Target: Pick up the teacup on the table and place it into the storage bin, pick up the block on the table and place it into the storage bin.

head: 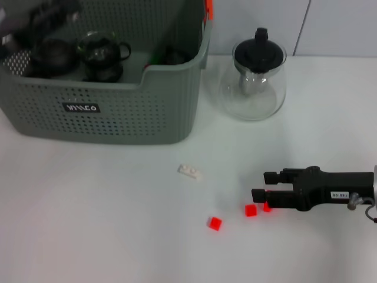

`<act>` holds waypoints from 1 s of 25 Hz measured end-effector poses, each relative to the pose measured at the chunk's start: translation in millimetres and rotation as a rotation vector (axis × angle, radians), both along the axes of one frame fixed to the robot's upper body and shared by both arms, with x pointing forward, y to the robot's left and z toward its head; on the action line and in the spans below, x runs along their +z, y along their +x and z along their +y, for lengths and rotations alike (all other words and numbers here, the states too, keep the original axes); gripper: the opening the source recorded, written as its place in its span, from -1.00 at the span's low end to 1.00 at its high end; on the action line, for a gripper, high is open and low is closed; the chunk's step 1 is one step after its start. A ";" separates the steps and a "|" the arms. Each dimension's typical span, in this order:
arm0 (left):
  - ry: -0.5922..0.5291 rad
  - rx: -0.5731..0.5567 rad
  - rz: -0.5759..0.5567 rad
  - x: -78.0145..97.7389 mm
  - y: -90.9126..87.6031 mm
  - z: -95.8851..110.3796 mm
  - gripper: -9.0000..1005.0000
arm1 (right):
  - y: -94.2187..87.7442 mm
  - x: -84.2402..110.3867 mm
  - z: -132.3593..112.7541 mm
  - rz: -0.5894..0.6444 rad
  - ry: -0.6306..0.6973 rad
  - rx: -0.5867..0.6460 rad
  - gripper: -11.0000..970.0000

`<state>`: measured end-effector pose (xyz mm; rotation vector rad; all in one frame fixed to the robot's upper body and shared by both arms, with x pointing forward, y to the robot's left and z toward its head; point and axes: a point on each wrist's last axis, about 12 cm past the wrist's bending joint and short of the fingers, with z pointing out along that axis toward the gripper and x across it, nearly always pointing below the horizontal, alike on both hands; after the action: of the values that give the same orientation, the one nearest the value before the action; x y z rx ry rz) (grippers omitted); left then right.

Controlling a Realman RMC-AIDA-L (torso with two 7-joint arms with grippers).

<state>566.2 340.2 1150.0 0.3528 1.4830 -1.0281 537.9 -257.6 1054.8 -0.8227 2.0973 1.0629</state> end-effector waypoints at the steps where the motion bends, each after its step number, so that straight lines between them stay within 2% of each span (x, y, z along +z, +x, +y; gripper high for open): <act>1: 0.018 0.008 0.028 7.0 12.2 -1.2 -0.16 | -0.1 -0.1 -0.1 -0.001 0.000 0.000 0.53; 4: 0.082 0.057 0.111 18.2 41.4 -4.7 -0.16 | -0.6 -0.6 -0.6 -0.002 -0.002 0.000 0.52; 6: 0.123 0.095 0.173 18.5 55.5 -8.6 -0.16 | -0.8 -0.8 -0.9 -0.001 -0.002 -0.002 0.52; 10: 0.159 0.171 0.280 8.1 68.1 -14.6 -0.16 | -0.6 -0.5 -1.3 -0.002 -0.001 -0.003 0.52; 13: 0.163 0.200 0.298 1.7 68.0 -16.5 -0.15 | 0.3 0.3 -1.4 -0.002 -0.002 -0.003 0.52; 16: 0.150 0.206 0.269 4.7 63.5 -14.7 -0.13 | 1.3 1.0 -0.8 -0.004 -0.002 -0.001 0.52; 19: 0.101 0.197 0.216 9.5 51.7 -10.3 0.10 | 1.8 1.3 -0.3 -0.003 -0.002 0.000 0.53; 22: 0.013 0.147 0.130 10.7 27.5 -2.6 0.33 | 1.4 1.1 -0.3 -0.003 -0.001 -0.001 0.53; 24: -0.020 0.116 0.072 5.6 9.3 1.1 0.42 | 0.7 0.6 -0.8 -0.003 -0.001 -0.003 0.53; 25: -0.032 0.100 0.024 -1.4 -6.4 3.5 0.46 | 0.6 0.5 -0.8 -0.004 0.000 -0.003 0.53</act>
<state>559.7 343.7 1148.6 0.2424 1.4889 -0.9781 538.6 -258.4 1055.3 -0.8215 2.0947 1.0588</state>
